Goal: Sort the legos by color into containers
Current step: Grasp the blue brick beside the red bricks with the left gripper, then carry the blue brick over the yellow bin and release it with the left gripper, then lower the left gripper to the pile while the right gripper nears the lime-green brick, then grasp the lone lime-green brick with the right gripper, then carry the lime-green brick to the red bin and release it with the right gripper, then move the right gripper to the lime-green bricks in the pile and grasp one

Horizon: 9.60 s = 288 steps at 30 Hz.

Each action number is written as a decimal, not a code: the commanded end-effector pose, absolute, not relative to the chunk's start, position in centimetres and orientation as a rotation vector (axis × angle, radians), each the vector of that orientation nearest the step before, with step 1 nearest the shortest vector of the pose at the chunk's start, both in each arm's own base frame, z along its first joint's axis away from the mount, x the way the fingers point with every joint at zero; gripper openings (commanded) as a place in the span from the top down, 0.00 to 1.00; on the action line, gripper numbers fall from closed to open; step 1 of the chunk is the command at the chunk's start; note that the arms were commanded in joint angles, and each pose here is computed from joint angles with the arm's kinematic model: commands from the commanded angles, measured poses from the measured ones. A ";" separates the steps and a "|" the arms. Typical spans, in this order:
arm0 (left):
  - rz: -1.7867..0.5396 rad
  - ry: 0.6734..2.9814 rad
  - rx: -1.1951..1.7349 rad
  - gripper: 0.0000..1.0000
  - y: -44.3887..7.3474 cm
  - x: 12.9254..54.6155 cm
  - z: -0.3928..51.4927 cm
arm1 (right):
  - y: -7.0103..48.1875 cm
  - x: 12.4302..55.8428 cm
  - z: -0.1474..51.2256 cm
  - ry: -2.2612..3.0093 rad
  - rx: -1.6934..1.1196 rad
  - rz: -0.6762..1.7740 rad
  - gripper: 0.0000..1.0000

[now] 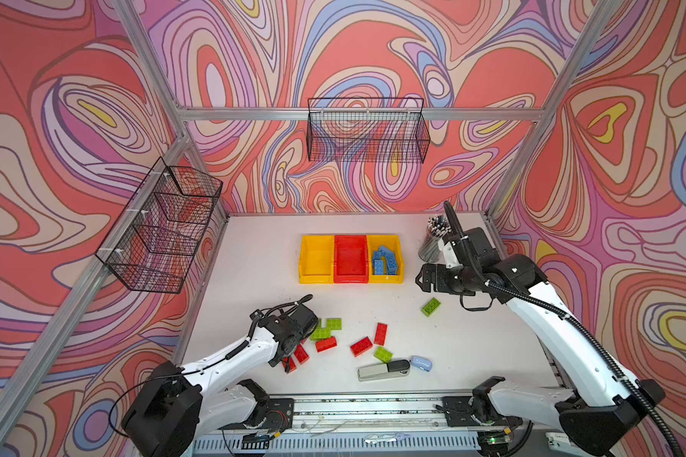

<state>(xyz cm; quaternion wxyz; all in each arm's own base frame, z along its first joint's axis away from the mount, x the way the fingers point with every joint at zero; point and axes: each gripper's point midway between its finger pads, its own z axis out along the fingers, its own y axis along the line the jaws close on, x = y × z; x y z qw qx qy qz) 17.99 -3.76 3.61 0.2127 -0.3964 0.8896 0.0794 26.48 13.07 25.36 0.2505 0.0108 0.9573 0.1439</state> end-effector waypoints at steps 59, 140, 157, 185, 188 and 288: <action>0.033 2.360 0.011 0.96 -30.5 44.9 16.6 | 9.9 27.2 25.0 2.581 0.206 0.174 0.02; 0.302 2.323 -0.566 0.56 -5.6 23.2 13.3 | 8.5 26.5 11.9 2.684 0.501 0.092 0.03; 0.194 2.380 -0.325 0.54 -11.8 28.4 12.3 | 7.1 29.2 6.7 2.694 0.724 0.084 0.05; 0.109 2.422 -0.337 0.54 -11.9 32.6 11.5 | 9.0 33.0 3.4 2.791 0.734 0.119 0.66; 0.115 2.420 -0.342 0.54 -11.6 32.5 11.5 | 9.7 34.1 5.3 2.776 0.674 0.158 0.71; -0.172 2.427 -0.581 0.01 -4.1 18.8 12.3 | 39.3 26.5 3.5 2.906 -0.074 0.212 0.21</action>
